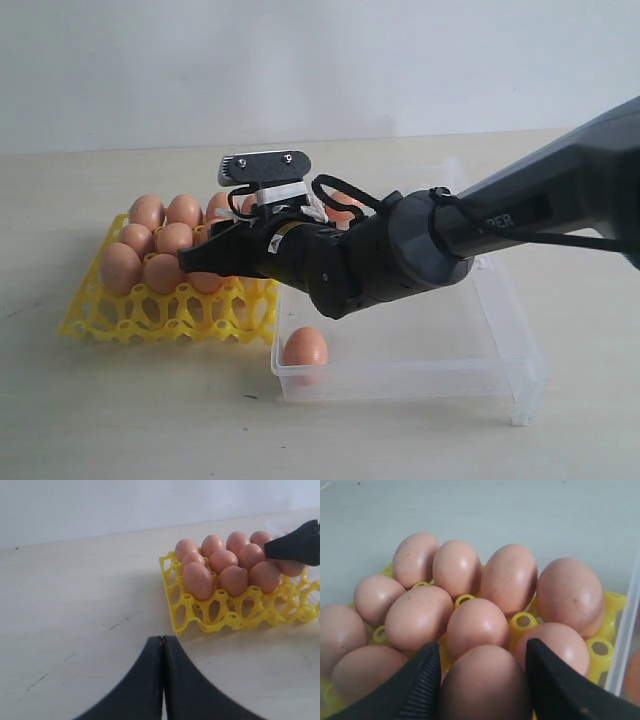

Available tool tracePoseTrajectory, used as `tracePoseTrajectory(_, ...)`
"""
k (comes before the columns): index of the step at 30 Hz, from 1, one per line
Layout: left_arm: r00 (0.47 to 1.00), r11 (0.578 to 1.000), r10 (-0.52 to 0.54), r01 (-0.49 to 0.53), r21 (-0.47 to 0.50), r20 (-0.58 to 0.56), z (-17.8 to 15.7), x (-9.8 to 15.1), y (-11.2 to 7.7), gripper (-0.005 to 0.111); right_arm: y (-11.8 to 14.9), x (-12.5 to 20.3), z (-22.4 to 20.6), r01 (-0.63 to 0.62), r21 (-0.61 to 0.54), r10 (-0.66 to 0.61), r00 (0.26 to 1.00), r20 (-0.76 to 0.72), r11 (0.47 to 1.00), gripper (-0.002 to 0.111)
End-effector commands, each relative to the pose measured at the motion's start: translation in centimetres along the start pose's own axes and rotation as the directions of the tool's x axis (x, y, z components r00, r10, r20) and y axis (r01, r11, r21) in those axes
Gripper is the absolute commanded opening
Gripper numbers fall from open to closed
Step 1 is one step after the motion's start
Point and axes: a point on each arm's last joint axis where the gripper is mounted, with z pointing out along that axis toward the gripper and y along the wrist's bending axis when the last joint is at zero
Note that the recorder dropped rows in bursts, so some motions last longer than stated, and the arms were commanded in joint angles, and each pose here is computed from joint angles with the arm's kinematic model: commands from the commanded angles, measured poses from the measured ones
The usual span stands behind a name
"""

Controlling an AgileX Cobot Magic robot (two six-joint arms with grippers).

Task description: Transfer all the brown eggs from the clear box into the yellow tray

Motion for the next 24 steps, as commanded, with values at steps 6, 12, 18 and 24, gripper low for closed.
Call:
tracePoseTrajectory(6, 1.0, 1.0, 0.004, -0.004, 0.001, 0.017, -0.09, -0.22, 0.0, 0.0, -0.49, -0.44, 0.11, 0.025, 0.014, -0.025, 1.0, 0.019, 1.0, 0.003)
tracePoseTrajectory(12, 1.0, 1.0, 0.004, -0.004, 0.001, 0.017, -0.09, -0.22, 0.0, 0.0, -0.92, -0.59, 0.15, 0.038, 0.023, -0.038, 0.999, 0.021, 0.999, 0.027)
tracePoseTrajectory(18, 1.0, 1.0, 0.004, -0.004, 0.001, 0.017, -0.09, -0.22, 0.0, 0.0, -1.08, -0.62, 0.16, 0.036, 0.026, -0.036, 0.999, 0.02, 0.999, 0.051)
tracePoseTrajectory(24, 1.0, 1.0, 0.004, -0.004, 0.001, 0.017, -0.09, -0.22, 0.0, 0.0, -1.08, -0.62, 0.16, 0.034, 0.026, -0.034, 0.999, 0.02, 0.999, 0.059)
